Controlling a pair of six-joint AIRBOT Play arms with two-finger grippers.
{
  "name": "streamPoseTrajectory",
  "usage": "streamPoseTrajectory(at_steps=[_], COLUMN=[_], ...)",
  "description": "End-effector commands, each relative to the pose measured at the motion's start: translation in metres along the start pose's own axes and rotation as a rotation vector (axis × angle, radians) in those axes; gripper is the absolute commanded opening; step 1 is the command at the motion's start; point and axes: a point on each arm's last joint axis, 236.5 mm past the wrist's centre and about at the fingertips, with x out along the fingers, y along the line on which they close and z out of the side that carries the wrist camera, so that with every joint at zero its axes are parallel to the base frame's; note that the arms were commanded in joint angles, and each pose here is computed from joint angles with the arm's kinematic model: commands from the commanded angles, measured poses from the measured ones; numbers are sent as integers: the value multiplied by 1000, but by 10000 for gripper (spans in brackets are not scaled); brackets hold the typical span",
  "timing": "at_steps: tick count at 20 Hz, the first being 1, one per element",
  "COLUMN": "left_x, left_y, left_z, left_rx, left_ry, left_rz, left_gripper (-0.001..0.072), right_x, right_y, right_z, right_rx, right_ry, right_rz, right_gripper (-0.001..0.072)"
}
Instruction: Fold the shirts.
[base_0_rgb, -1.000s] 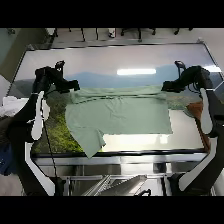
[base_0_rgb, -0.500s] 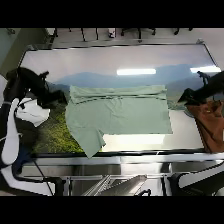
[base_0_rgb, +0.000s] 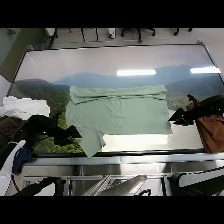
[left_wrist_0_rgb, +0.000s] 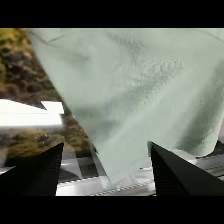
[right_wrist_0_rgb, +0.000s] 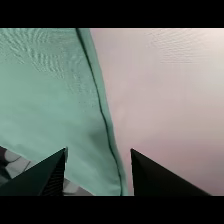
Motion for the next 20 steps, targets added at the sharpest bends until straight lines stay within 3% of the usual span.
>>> streamPoseTrajectory(at_steps=[1, 5, 7, 10, 11, 17, 20], left_x=[26, 47, 42, 17, 5, -56, -70], left_y=[-7, -9, -14, -37, -46, -27, -26], left_z=[-3, 0, 7, 12, 12, -55, -62], left_rx=[-6, -16, -1, 72, 97, 184, 223], left_ry=[-3, 14, -1, -18, -32, 45, -19], left_rz=[-19, -10, -16, -46, -58, 134, 170], left_gripper=[594, 586, 25, 27, 27, 26, 26], right_x=[18, 30, 34, 32, 27, -16, -28], right_y=[-9, 6, 15, 25, 24, -29, -23], right_z=[2, -3, -11, -25, -26, -38, -34], right_rx=[4, -29, -57, -78, -74, -8, -6], right_ry=[-3, 43, 83, 141, 143, 124, 73], right_rz=[3, 25, 37, 53, 40, -312, -336], right_gripper=[503, 500, 307, 68, 21, 20, 21])
